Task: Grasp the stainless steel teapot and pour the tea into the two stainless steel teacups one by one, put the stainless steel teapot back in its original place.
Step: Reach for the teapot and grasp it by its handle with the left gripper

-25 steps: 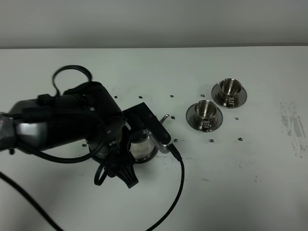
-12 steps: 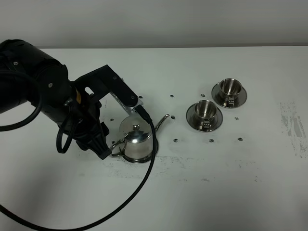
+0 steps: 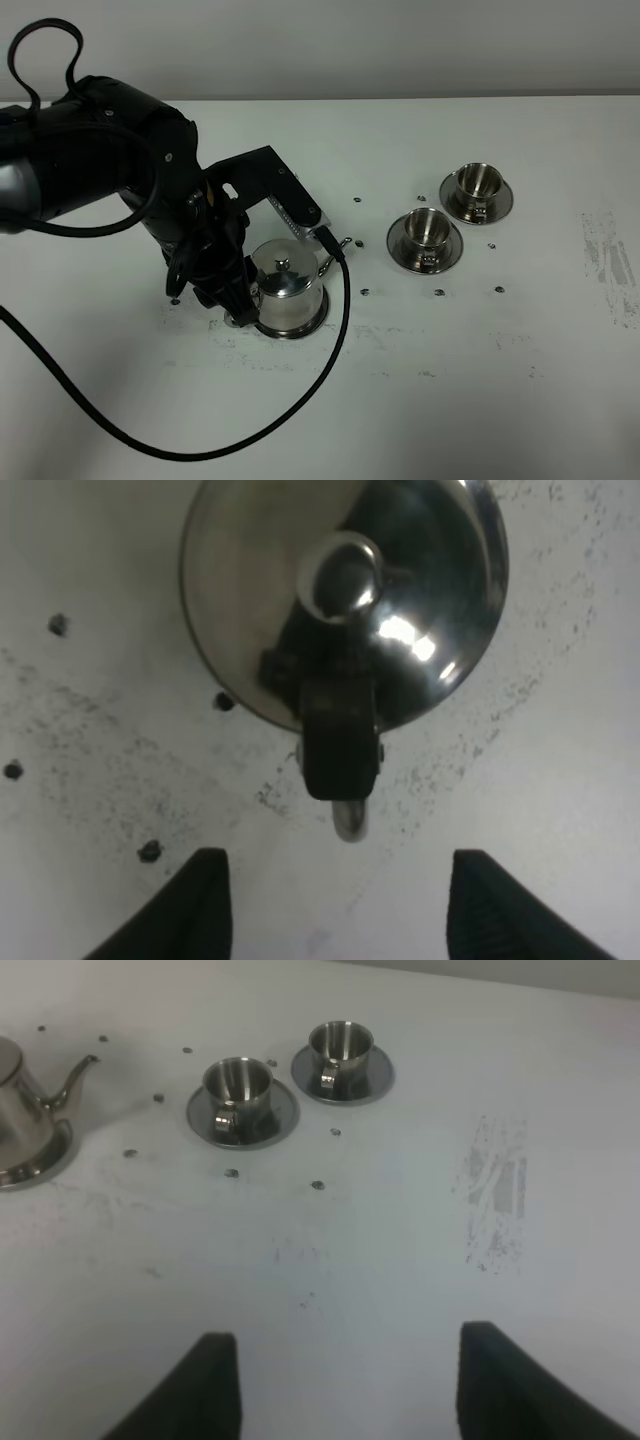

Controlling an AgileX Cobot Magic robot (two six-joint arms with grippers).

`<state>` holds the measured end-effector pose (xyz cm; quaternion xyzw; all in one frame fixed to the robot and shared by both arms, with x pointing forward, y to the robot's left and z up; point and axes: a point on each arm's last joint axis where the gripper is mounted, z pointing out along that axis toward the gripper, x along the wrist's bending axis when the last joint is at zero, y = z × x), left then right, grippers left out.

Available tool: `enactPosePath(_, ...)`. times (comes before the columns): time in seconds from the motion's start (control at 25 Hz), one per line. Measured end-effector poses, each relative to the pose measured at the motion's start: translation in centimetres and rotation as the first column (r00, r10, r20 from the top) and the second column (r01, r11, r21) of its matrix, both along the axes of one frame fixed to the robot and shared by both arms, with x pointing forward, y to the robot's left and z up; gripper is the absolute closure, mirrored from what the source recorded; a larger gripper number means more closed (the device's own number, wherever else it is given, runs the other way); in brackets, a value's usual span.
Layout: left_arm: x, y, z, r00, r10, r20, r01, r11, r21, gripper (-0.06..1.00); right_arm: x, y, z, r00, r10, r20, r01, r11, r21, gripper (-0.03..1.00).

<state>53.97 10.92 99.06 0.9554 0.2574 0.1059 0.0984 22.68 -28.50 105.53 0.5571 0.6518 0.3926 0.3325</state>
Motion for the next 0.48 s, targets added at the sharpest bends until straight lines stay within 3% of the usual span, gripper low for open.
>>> enactPosePath(0.28, 0.4, -0.3, -2.0, 0.999, 0.002, -0.044, -0.001, 1.0, 0.027, 0.48, 0.0, 0.0, 0.0, 1.0, 0.0, 0.0, 0.0, 1.0, 0.0, 0.5)
enactPosePath(0.48, 0.8, -0.5, -2.3, 0.999, 0.027, -0.025, -0.027, 1.0, 0.005, 0.48, 0.0, 0.0, 0.0, 1.0, 0.0, 0.0, 0.0, 1.0, 0.0, 0.5)
